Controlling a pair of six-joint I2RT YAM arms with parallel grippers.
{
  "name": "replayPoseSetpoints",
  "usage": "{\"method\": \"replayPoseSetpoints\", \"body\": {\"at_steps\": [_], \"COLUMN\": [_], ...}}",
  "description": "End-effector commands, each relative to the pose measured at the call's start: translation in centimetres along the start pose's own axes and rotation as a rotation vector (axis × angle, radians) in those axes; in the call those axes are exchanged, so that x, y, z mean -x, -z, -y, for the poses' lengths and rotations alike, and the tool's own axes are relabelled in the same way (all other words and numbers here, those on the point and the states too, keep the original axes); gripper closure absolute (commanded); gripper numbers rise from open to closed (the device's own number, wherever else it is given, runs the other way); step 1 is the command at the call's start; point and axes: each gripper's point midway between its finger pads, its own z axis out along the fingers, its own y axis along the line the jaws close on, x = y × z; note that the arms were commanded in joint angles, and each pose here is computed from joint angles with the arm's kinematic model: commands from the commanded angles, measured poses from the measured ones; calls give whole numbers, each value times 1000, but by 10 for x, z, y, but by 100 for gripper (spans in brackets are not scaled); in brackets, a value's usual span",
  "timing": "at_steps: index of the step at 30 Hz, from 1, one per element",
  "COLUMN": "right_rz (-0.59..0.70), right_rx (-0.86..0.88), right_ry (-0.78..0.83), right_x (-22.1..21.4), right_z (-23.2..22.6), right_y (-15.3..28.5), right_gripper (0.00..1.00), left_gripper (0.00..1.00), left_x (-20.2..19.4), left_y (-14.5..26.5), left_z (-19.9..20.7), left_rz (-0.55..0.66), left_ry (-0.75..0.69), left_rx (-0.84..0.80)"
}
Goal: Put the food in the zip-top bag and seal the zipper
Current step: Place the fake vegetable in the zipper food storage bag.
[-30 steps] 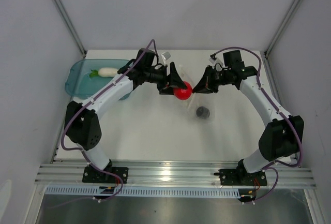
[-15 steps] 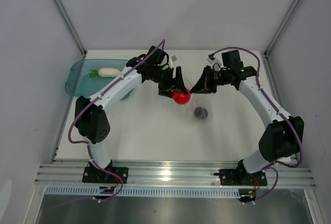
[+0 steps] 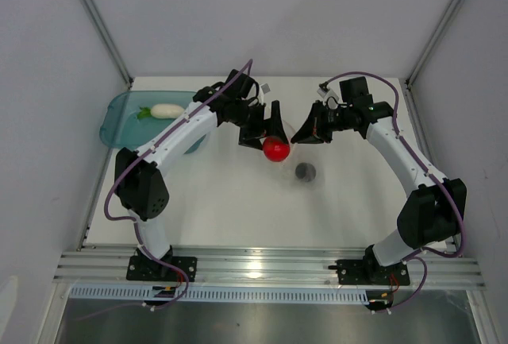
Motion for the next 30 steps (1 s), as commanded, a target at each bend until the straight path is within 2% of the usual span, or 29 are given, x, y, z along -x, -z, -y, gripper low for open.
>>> {"method": "replayPoseSetpoints", "body": {"at_steps": [1,9,13,14,16,20,24,26,28,30], "right_rz": [42,37,36,36,33,29,18,16,14,7], "right_rx": [58,59,52,51,50,40,34,38,39,39], "right_ry": [70,69,67,67,58,52,34,35,32,27], "right_x": [5,4,3,2,2,1,0,0,1,-1], "right_z": [-28,-27,-24,-23,-21,-18,-14,-15,-15,-14], "right_y": [15,14,16,16,17,19,17,17,15,15], "right_gripper": [100,100,100,100,100,100,100,100,100,100], "left_gripper": [0,1,1,1,1,1,0,1,1,0], "left_x": [16,28,32,30,33,46,42,40,37,30], "left_y": [22,49,59,52,66,92,108,111,115,111], "left_z": [21,33,24,8,8,-14,-44,-57,-86,-100], "left_rz": [101,215,232,221,277,425,479,478,453,388], "left_ry": [-72,-99,82,127,101,42,39,49,153,237], "left_rx": [-37,-58,-134,-153,-155,31,211,269,384,381]}}
